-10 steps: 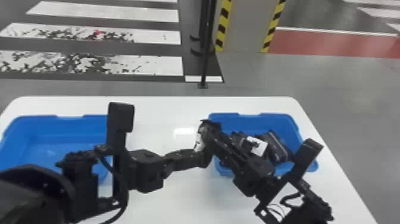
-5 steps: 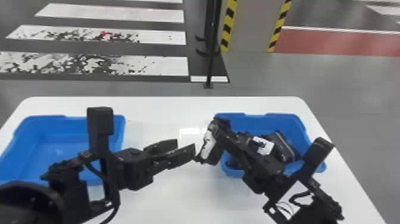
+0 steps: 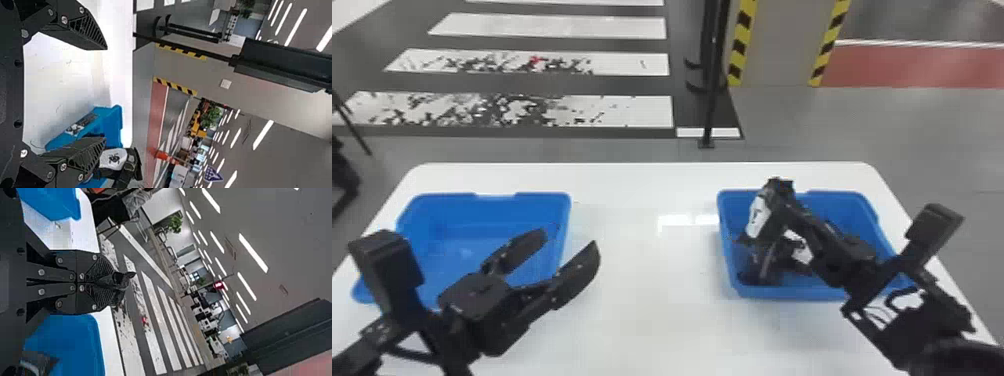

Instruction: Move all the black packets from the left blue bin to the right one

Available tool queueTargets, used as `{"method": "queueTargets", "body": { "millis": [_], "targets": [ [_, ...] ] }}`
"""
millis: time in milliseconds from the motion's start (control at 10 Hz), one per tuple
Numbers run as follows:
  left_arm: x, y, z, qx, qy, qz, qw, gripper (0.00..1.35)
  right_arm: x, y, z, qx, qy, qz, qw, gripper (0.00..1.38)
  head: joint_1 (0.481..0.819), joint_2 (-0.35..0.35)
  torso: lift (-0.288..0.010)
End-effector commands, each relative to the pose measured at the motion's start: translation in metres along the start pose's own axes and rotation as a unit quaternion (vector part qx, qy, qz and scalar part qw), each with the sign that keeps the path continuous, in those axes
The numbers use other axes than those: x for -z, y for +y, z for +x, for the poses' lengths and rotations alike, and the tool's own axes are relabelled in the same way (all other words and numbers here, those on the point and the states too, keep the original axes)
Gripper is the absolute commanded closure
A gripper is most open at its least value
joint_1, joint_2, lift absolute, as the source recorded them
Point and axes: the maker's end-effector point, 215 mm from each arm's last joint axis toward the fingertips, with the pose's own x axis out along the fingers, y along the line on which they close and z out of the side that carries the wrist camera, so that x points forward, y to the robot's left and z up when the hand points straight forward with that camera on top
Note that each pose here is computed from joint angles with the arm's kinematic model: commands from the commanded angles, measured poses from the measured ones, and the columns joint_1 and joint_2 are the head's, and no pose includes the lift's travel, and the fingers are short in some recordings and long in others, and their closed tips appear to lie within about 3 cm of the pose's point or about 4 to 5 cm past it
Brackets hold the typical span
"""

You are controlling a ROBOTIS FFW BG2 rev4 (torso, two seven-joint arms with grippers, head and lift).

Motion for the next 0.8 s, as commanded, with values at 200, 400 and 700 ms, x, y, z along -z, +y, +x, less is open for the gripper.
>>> {"method": "queueTargets", "body": {
  "millis": [200, 400, 700],
  "targets": [
    [-0.020, 0.012, -0.041, -0.042, -0.041, 0.030, 0.9978, 0.25, -0.017, -0.120, -0.008, 0.101, 0.005, -0.023, 0.995, 1.24, 0.695, -0.086, -0.139],
    [-0.016, 0.012, -0.054, -0.053, -0.039, 0.024, 0.9976, 0.25, -0.006, -0.149, -0.007, 0.121, 0.029, -0.015, 0.992, 0.84, 0.695, -0.132, -0.139],
    [-0.027, 0.019, -0.064, -0.066, -0.052, 0.035, 0.9959, 0.25, -0.013, -0.144, -0.047, 0.165, 0.029, -0.069, 0.983, 0.07, 0.695, -0.153, -0.139]
  ]
}}
